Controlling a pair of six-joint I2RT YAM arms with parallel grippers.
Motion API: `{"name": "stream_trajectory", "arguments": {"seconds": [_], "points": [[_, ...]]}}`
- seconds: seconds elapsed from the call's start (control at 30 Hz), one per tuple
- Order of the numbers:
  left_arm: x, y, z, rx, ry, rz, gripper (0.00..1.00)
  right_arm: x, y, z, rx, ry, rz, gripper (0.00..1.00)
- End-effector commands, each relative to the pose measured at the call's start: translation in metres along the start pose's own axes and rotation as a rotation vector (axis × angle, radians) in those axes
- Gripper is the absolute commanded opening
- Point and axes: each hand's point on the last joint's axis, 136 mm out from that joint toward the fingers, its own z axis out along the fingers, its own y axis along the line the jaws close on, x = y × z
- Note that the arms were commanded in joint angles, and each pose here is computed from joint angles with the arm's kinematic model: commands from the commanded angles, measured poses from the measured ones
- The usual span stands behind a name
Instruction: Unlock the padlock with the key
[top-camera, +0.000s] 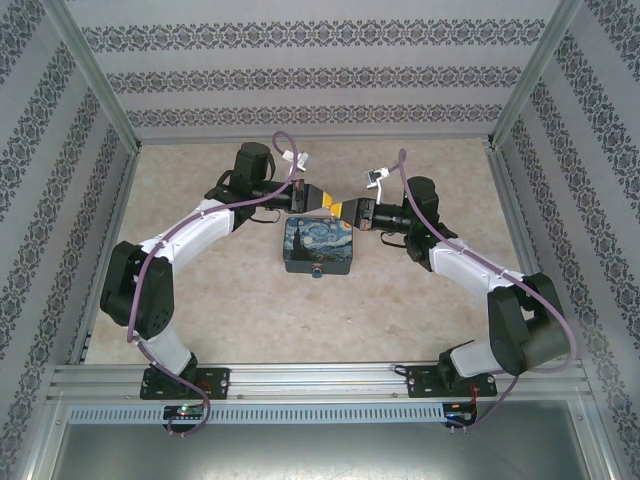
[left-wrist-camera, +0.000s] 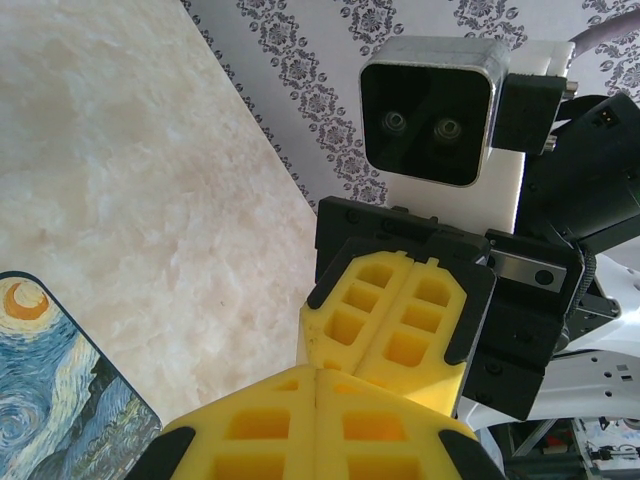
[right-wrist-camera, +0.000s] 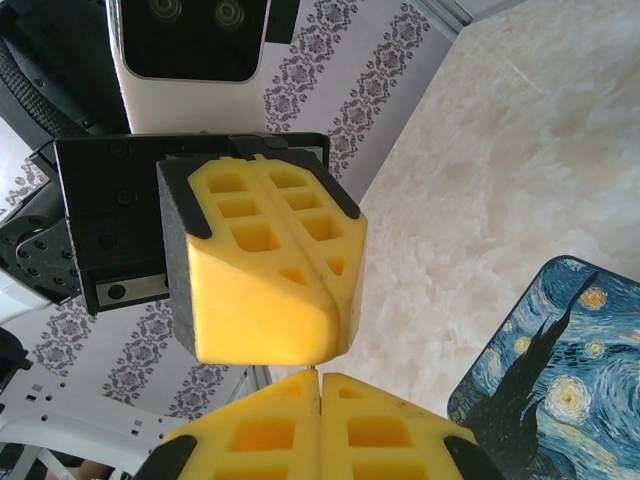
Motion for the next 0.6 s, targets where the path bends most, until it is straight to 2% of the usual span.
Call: {"name": "stream_trajectory", "arguments": {"seconds": [0.0, 0.07, 0.1, 0.13, 0.27, 0.3, 0.4, 0.57], "points": [[-0.007, -0.010, 0.003, 0.035, -0.007, 0.045, 0.00, 0.006, 0.017, 0.006, -0.059, 0.032, -0.056, 0.00], [-0.008, -0.009, 0.003, 0.024, -0.014, 0.043, 0.00, 0.005, 0.016, 0.005, -0.053, 0.025, -0.055, 0.00], [-0.009, -0.007, 0.003, 0.015, -0.022, 0.038, 0.05, 0.005, 0.015, 0.005, -0.048, 0.022, -0.054, 0.00], [-0.011, -0.005, 0.002, 0.006, -0.035, 0.034, 0.16, 0.006, 0.013, 0.004, -0.041, 0.017, -0.052, 0.00], [-0.020, -0.004, -0.004, -0.022, -0.107, 0.030, 0.43, 0.004, 0.007, -0.003, -0.014, -0.008, -0.042, 0.00], [-0.023, -0.003, -0.007, -0.033, -0.129, 0.030, 0.47, 0.004, 0.005, -0.006, -0.009, -0.013, -0.039, 0.00], [-0.027, -0.003, -0.013, -0.048, -0.175, 0.029, 0.54, 0.004, 0.003, -0.011, -0.001, -0.021, -0.031, 0.00], [-0.025, -0.004, -0.019, -0.048, -0.223, 0.007, 0.57, 0.002, -0.001, -0.016, 0.022, -0.046, -0.002, 0.00]]}}
